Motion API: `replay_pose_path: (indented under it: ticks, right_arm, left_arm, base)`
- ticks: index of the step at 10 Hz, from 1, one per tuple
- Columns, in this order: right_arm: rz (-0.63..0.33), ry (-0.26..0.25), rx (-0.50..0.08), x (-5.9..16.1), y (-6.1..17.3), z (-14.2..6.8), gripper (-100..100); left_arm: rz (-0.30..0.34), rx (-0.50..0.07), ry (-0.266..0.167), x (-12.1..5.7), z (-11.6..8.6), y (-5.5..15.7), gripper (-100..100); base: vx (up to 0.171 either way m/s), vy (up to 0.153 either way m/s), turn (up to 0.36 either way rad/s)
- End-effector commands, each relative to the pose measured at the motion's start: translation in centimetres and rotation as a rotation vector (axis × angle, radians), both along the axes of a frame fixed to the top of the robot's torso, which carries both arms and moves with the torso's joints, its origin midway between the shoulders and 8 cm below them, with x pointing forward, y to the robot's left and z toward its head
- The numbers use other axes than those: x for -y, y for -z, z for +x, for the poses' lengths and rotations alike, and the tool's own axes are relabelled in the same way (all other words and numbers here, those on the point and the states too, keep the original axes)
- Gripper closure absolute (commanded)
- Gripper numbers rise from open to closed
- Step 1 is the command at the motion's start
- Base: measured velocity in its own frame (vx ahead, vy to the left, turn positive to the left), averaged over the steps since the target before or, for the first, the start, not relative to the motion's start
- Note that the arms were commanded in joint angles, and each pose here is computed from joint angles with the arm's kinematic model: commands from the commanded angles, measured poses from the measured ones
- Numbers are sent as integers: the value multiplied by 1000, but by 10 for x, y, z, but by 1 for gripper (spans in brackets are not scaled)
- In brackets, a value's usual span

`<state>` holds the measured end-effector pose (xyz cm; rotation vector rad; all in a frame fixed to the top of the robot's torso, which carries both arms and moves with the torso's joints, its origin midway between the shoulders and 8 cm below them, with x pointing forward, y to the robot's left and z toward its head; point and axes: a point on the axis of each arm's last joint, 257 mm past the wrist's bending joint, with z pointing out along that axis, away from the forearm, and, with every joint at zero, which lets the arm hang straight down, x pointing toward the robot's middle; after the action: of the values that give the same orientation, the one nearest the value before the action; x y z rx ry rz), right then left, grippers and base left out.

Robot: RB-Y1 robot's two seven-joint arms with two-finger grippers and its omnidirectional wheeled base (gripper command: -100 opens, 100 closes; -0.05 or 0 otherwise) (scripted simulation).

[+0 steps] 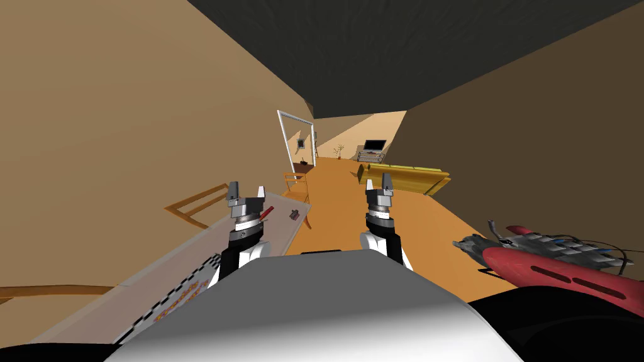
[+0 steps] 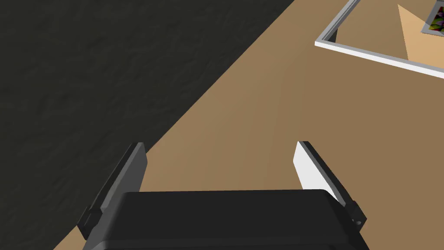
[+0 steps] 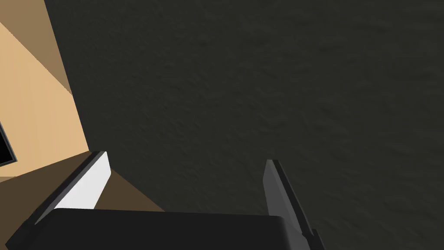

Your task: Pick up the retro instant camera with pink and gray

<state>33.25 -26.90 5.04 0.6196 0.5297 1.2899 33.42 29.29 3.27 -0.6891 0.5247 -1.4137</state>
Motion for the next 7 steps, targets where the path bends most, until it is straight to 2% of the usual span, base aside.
replay_pose_path:
  ticks: [1, 4, 6, 7]
  right_arm:
    - [0, 0, 0, 0, 0, 0, 0]
    - [0, 0, 0, 0, 0, 0, 0]
    - [0, 0, 0, 0, 0, 0, 0]
    - [0, 0, 0, 0, 0, 0, 0]
  left_arm:
    - [2, -33, 10, -2, 10, 12, -100]
    - [-6, -109, 23, -10, 33, 41, -100]
    - [-21, -172, 27, -19, 51, 67, -100]
    - [-21, -176, 27, -19, 52, 68, -100]
  base:
    - [14, -86, 29]
    - [58, -187, 56]
    - [85, -136, 75]
    - [61, -93, 29]
